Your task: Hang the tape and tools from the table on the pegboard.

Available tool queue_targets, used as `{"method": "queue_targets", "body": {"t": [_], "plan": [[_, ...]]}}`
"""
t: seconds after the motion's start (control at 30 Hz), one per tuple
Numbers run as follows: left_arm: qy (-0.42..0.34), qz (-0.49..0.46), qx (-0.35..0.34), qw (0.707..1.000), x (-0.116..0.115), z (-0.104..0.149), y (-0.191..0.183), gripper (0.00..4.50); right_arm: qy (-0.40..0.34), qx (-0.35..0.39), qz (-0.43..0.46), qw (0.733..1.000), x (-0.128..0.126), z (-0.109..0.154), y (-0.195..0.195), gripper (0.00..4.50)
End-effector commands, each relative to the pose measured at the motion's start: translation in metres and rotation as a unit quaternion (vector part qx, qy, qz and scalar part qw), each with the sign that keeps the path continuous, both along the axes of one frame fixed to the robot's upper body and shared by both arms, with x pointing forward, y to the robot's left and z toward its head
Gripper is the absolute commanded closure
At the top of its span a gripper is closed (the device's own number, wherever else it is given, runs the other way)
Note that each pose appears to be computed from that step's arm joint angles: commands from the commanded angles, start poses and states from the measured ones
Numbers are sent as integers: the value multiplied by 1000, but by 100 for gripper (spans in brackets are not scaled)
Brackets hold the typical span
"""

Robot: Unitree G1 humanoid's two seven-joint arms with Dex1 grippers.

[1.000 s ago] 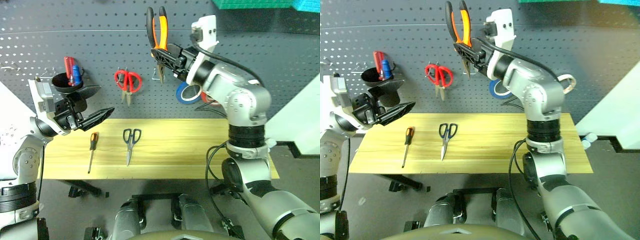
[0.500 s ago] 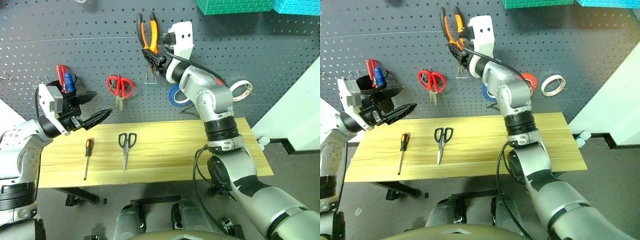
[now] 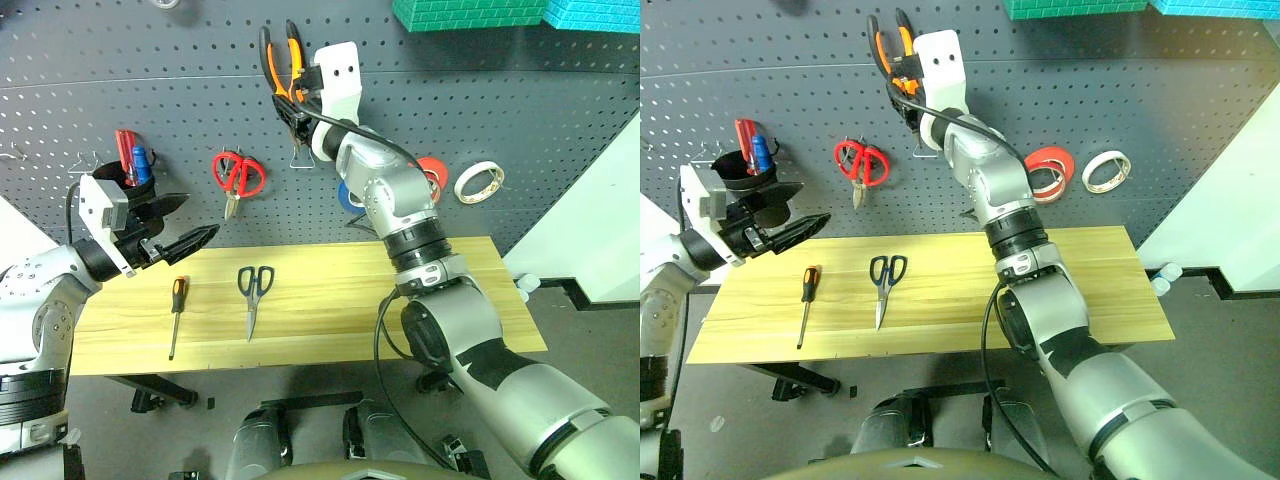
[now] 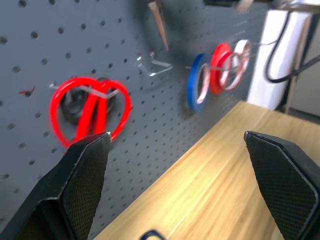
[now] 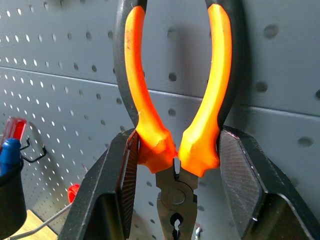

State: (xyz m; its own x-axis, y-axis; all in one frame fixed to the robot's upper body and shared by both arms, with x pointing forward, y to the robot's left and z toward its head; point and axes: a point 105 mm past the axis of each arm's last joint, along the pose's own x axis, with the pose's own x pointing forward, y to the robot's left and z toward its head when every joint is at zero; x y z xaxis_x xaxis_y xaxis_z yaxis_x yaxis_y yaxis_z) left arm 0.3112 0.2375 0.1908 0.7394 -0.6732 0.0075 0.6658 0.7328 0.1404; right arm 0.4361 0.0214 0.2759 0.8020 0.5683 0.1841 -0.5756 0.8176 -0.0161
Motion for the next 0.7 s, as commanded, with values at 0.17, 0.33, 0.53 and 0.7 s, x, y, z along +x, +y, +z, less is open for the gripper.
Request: {"method": "queue_targets", "body": {"t": [0.17, 0.33, 0.53, 0.7], "plan": [[-35, 32, 1, 999, 12, 11, -4, 0, -51, 10, -7, 999, 1, 30, 11, 247], [-30, 33, 12, 999, 12, 6, -6, 0, -56, -7, -13, 998, 4, 22, 11, 247], [-22, 27, 20, 999, 7, 3, -8, 0, -69, -46, -23, 996, 3, 5, 8, 247], [-19, 27, 22, 999, 6, 1, -7, 0, -63, -52, -31, 996, 3, -5, 0, 247]]}}
